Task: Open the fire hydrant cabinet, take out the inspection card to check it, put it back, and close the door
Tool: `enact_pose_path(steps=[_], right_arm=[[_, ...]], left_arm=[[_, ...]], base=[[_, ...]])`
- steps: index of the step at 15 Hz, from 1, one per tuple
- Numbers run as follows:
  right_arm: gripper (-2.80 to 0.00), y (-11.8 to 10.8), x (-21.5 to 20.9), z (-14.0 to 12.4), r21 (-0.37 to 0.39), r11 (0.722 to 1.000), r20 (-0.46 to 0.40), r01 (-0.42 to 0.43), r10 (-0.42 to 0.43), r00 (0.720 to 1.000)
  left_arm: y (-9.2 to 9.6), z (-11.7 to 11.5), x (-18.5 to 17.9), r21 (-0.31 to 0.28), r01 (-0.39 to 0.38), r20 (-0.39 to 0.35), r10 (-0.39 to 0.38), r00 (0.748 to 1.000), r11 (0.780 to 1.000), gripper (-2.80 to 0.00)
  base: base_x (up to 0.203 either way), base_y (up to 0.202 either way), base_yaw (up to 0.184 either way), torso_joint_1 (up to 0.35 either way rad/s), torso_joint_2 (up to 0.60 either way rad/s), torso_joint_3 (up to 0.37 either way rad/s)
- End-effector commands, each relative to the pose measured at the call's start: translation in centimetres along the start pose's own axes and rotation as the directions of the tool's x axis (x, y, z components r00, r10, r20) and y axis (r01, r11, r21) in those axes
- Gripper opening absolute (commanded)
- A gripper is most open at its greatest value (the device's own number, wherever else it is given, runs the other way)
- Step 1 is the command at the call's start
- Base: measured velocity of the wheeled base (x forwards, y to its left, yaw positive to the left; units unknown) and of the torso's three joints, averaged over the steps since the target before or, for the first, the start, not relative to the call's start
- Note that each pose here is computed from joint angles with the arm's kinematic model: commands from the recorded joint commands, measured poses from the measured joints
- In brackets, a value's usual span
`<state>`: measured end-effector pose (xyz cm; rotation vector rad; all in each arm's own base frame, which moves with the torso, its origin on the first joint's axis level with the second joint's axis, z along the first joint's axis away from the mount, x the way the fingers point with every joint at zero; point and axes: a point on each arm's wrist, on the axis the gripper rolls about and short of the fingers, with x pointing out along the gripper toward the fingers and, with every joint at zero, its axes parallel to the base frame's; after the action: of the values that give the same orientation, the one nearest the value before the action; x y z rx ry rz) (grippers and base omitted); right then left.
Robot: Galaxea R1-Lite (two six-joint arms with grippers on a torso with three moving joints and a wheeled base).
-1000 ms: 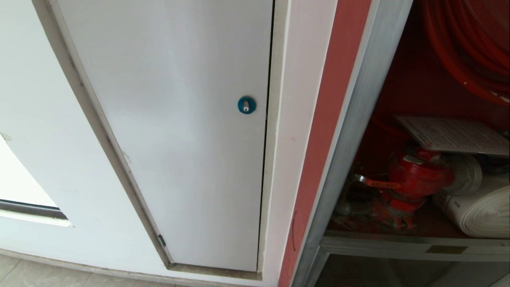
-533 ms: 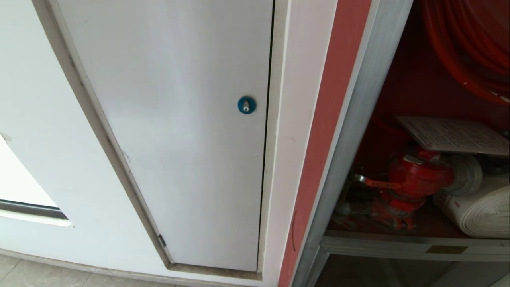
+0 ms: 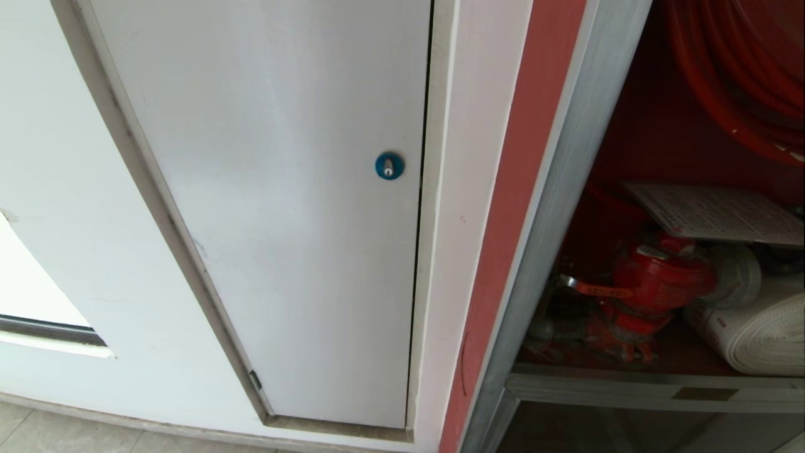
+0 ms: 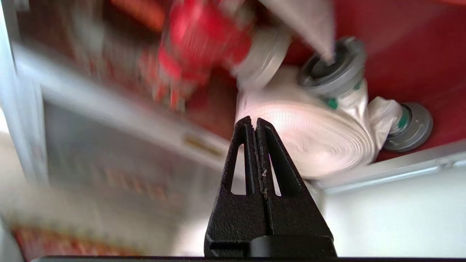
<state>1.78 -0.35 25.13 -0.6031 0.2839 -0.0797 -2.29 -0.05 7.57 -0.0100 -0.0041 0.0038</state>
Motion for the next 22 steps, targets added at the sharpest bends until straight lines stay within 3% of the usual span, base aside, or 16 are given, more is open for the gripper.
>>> enact_pose_path(steps=[1, 3, 5, 7, 10, 12, 17, 19, 20, 22], right_arm=[[-2.80, -0.5, 1.4, 1.1, -0.135, 0.989, -0.081, -0.057, 0.046, 0.996], [-2.80, -0.7, 2.1, 1.4, -0.247, 0.968, -0.152, -0.043, 0.005, 0.988], [-2.80, -0.7, 2.5, 1.7, -0.310, 0.949, -0.175, -0.049, -0.006, 0.984], [-2.80, -0.8, 2.3, 1.5, -0.433, 0.899, -0.239, -0.067, -0.043, 0.970], [-2.80, -0.6, 3.1, 1.6, -0.484, 0.869, -0.267, -0.107, -0.030, 0.963], [-2.80, -0.6, 3.7, 1.8, -0.544, 0.829, -0.286, -0.130, -0.037, 0.958], [-2.80, -0.7, 6.2, 3.1, -0.552, 0.831, -0.248, -0.069, -0.084, 0.965], [-2.80, -0.6, 6.7, 3.2, -0.576, 0.815, -0.263, -0.072, -0.101, 0.959], [0.00, -0.4, 7.0, 3.0, -0.578, 0.811, -0.277, -0.085, -0.097, 0.956], [0.00, -0.3, 8.0, 3.1, -0.584, 0.808, -0.282, -0.073, -0.118, 0.952]], left_arm=[[0.0, 0.0, 0.0, -0.001, 0.001, -0.001, -0.001, 1.000, 1.000, -2.80], [0.0, 0.0, 0.0, -0.001, 0.000, -0.001, 0.000, 1.000, 1.000, -2.80], [0.0, 0.0, 0.0, -0.001, 0.001, -0.001, -0.001, 1.000, 1.000, -2.80], [0.0, 0.0, 0.0, -0.001, 0.000, -0.001, 0.000, 1.000, 1.000, -2.80], [0.0, 0.0, 0.0, -0.001, 0.000, -0.003, 0.000, 1.000, 1.000, -2.80], [0.0, 0.0, 0.0, -0.001, 0.001, -0.002, -0.001, 1.000, 1.000, -2.80], [0.0, 0.0, 0.0, -0.001, 0.001, -0.001, -0.001, 1.000, 1.000, -2.80], [0.0, 0.0, 0.0, -0.001, -0.001, -0.001, 0.001, 1.000, 1.000, -2.80], [0.0, 0.0, 0.0, -0.001, -0.001, -0.002, 0.001, 1.000, 1.000, -2.80], [0.0, 0.0, 0.0, -0.001, 0.001, -0.001, -0.001, 1.000, 1.000, -2.80]], base=[[0.000, 0.000, 0.000, 0.000, 0.00, 0.000], [0.000, 0.000, 0.000, 0.000, 0.00, 0.000], [0.000, 0.000, 0.000, 0.000, 0.00, 0.000], [0.000, 0.000, 0.000, 0.000, 0.00, 0.000], [0.000, 0.000, 0.000, 0.000, 0.00, 0.000], [0.000, 0.000, 0.000, 0.000, 0.00, 0.000], [0.000, 0.000, 0.000, 0.000, 0.00, 0.000], [0.000, 0.000, 0.000, 0.000, 0.00, 0.000], [0.000, 0.000, 0.000, 0.000, 0.00, 0.000], [0.000, 0.000, 0.000, 0.000, 0.00, 0.000]])
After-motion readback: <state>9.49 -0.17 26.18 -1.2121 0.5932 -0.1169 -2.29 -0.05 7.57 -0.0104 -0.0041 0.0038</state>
